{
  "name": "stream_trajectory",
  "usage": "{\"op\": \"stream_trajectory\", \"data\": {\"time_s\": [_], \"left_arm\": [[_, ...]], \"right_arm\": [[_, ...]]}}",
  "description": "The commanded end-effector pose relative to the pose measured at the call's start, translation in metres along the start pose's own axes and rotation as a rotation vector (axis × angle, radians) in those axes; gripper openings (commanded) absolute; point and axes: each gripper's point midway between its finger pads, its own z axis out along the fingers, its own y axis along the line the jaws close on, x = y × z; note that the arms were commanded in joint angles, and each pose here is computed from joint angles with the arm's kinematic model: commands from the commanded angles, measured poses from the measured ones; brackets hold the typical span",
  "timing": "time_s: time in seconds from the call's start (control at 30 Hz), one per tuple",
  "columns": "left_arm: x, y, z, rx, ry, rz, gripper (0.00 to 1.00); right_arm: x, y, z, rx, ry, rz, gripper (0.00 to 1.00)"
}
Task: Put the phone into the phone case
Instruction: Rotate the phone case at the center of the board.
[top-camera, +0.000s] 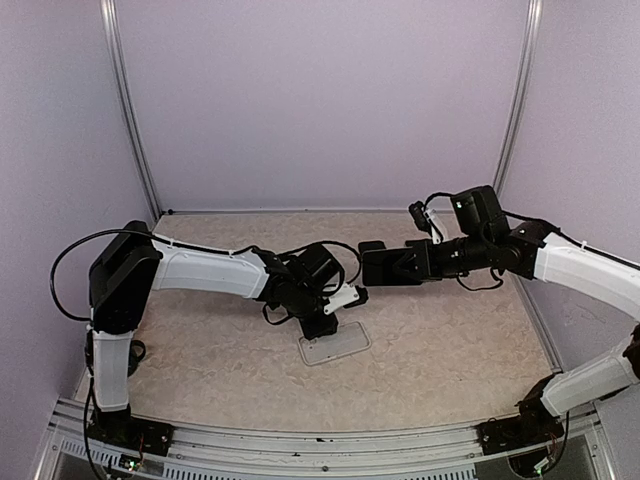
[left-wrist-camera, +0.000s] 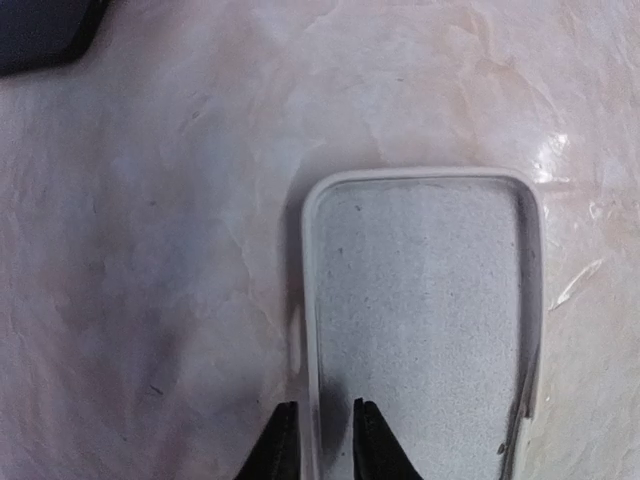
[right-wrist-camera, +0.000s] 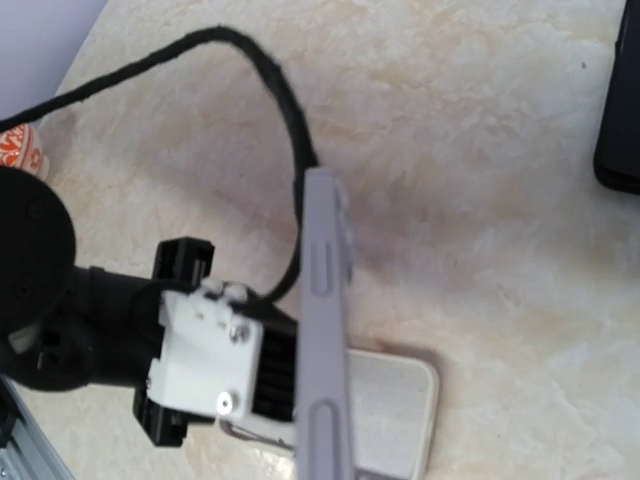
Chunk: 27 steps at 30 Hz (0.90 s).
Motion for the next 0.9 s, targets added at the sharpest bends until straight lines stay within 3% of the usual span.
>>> {"op": "stream_trajectory", "data": {"time_s": [0.0,0.1,0.57,0.67,0.77,0.87], "left_arm": [[-0.007,0.004,0.002,-0.016,-0.007,0.044,0.35],[-0.009,0.018,-0.001,-0.048,-0.03,-0.008,0.5],[-0.019,0.075,-0.087,-0.265,-0.219,-0.405,0.76],[-0.013,0.075,-0.102,-0.267,-0.25,-0.541,0.82],[-0.001,0.071,-0.11,-0.25,-0.278,-0.741,0.97],[0.015,0.061,-0.109,-0.213,-0.289,-0.896,0.99]], "right_arm": [[-0.009,0.004,-0.014,-0.004,-0.053,-0.01,0.0],[-0.011,0.003,-0.02,0.006,-0.064,-0.015,0.0],[-0.014,0.011,-0.029,-0.03,-0.062,-0.04,0.0],[-0.007,0.015,-0.022,-0.069,-0.019,-0.048,0.0],[-0.001,0.018,-0.014,-0.109,0.02,-0.05,0.0],[0.004,0.024,-0.007,-0.16,0.054,-0.05,0.0]]}}
